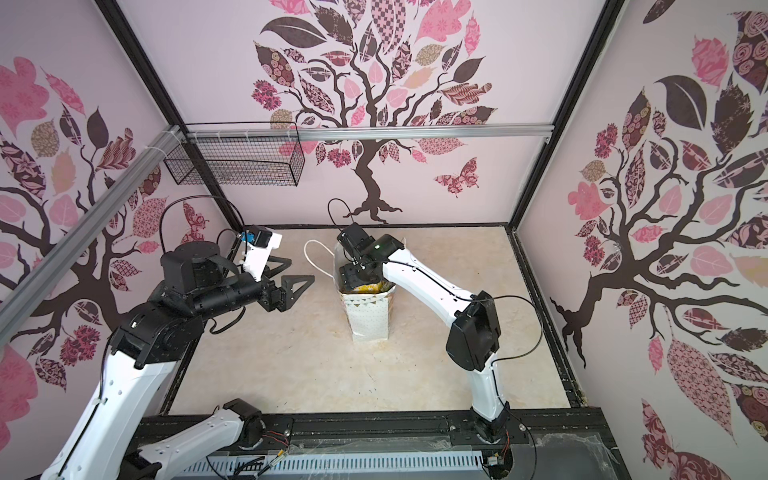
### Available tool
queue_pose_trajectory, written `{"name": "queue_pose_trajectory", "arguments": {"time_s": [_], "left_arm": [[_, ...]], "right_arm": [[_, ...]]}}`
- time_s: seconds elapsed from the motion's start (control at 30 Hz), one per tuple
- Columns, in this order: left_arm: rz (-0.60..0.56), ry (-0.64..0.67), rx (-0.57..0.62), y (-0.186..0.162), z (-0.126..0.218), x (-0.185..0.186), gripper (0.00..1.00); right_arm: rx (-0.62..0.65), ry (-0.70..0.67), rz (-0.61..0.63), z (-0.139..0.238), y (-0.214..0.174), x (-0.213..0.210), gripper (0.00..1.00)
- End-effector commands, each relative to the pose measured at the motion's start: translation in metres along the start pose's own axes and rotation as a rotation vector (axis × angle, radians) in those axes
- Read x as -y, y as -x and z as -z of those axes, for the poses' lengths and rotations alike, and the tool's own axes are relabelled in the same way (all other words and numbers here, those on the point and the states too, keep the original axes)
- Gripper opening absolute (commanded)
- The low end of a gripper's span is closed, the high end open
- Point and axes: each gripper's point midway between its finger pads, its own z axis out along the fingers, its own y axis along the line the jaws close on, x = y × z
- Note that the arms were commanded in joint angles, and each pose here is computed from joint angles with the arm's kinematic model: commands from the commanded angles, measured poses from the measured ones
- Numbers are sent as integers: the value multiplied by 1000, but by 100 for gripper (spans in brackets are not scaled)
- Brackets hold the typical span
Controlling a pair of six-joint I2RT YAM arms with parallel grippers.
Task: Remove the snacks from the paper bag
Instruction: 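Lower the right gripper onto the yellow packet while the left holds the rim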
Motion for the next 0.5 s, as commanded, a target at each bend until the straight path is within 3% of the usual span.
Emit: {"name": "queue_pose_trajectory", "arguments": {"time_s": [0.0,0.2,0.47], "left_arm": [[-3,-13,-14,-6,-4,1,84],[9,-34,-19,-5,-8,4,84],[25,-41,-26,-5,-12,4,84]], "right_arm": [[-75,-38,14,-27,-19,7,85],[-150,-52,18,-51,-38,9,83],[-123,-26,10,-42,-32,5,44]]}}
